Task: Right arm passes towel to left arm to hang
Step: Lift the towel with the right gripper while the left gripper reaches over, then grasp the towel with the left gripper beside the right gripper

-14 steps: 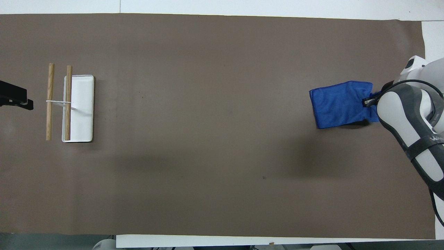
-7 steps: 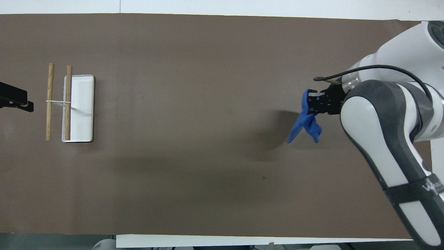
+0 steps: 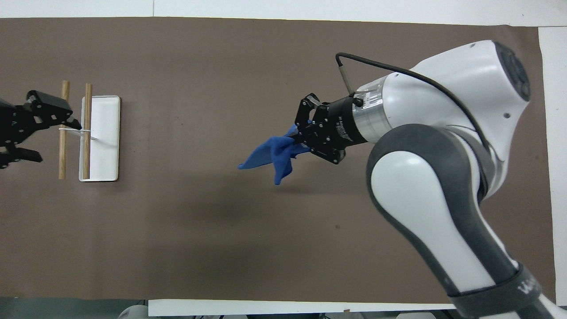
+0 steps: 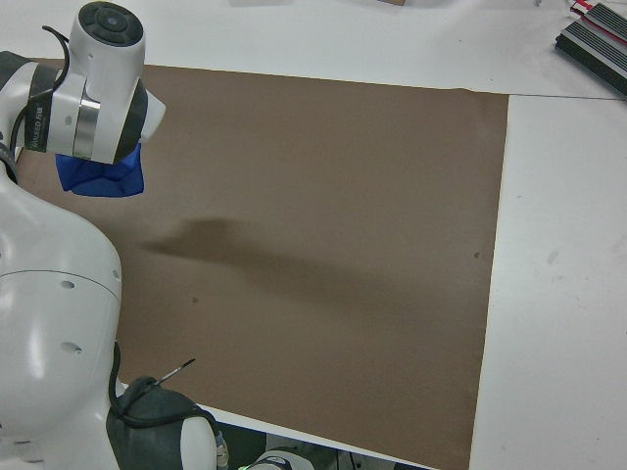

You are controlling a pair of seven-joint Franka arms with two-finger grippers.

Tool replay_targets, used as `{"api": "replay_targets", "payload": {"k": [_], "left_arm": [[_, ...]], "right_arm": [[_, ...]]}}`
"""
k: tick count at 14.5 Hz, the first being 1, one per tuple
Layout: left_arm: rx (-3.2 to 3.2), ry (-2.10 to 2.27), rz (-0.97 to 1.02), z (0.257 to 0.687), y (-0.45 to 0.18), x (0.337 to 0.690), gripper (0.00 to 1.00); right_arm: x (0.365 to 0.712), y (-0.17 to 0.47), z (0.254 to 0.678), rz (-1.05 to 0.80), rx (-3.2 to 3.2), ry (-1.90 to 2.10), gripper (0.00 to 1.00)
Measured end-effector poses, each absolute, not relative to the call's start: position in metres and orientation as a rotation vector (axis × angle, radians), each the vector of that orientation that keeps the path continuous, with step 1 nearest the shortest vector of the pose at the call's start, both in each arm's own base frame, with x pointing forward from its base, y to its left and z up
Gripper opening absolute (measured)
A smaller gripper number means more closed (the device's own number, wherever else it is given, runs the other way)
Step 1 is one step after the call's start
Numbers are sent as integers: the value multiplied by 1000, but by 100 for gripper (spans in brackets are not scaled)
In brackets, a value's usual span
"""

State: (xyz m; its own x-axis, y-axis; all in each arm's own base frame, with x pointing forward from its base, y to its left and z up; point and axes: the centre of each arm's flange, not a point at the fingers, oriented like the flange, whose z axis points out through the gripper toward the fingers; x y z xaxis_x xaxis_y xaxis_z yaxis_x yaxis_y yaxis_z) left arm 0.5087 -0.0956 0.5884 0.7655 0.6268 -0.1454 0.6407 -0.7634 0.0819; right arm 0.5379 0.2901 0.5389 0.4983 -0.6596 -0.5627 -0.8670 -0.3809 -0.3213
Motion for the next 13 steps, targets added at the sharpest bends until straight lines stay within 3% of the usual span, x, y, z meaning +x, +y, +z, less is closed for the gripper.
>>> {"api": "replay_targets", "payload": {"k": [5,8,13], "left_arm": [[2504,1583,-207,553,-177,486,100],[2184,1913,-215,544,-197,486,100],[1916,2064,-231,535,-208,490,100]], "right_arm": [[524,366,544,420,-1872,1436,5],[524,367,543,427,-1858,1451,5],[525,365,543,426,-1855,1454,5]]}}
